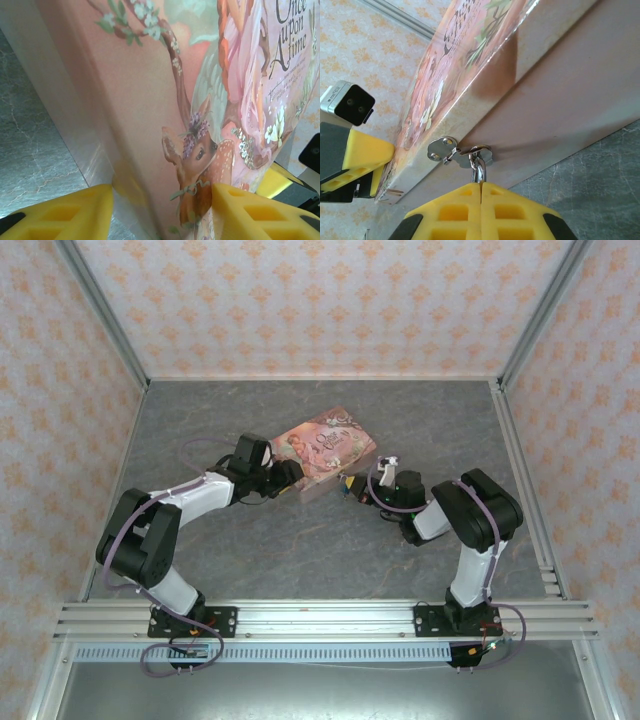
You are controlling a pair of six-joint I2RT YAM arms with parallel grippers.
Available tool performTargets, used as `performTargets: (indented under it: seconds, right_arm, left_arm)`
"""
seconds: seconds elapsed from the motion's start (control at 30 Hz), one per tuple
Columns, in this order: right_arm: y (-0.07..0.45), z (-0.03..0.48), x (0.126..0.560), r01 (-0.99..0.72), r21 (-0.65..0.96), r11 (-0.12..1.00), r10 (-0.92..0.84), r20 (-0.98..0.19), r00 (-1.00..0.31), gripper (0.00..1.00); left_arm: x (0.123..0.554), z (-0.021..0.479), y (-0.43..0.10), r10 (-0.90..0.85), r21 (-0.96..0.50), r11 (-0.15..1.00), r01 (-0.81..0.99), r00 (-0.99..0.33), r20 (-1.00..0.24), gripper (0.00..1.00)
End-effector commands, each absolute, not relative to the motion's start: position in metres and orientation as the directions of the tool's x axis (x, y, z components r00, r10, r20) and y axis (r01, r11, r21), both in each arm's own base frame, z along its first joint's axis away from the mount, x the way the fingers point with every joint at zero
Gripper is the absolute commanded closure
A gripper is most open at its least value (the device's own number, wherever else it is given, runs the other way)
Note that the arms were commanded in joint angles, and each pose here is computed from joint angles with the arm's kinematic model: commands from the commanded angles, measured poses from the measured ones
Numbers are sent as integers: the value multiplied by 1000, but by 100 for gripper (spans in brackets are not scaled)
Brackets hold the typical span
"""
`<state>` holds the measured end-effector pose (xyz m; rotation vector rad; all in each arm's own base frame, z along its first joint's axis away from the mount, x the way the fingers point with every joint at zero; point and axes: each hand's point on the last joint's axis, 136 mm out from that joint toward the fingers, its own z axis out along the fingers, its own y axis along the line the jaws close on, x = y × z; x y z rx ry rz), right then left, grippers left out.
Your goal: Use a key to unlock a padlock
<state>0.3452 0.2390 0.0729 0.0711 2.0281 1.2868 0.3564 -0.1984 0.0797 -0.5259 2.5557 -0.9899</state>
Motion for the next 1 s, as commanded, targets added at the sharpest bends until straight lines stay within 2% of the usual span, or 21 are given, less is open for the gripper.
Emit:
performTargets:
  seconds: [0.0, 0.23, 0.57, 0.73, 0.83, 0.97]
  right_arm:
    - [239, 103, 364, -393, 775, 496, 452, -616, -645, 100]
    - [250, 91, 367, -371, 808, 458, 484, -576, -659, 100]
    - [254, 102, 376, -356, 815, 458, 535, -572, -622, 100]
    - [246, 97, 369, -355, 794, 493, 518, -596, -613, 100]
    - [242, 93, 363, -372, 781, 501, 491, -611, -621, 91]
    - [243, 96, 358, -413, 762, 498, 457, -636, -622, 68]
  left_arm:
    - [316, 34, -180, -452, -565, 753, -338, -889, -70, 47]
    - [316, 33, -180, -453, -563, 753, -341, -889, -66, 46]
    - [315, 32, -180, -456, -561, 752, -346, -888, -64, 44]
    - [315, 31, -180, -457, -558, 754, -347, -887, -65, 44]
    - [316, 33, -179, -457, -557, 755, -346, -887, -69, 44]
    - [316, 34, -180, -454, -556, 757, -343, -888, -71, 43]
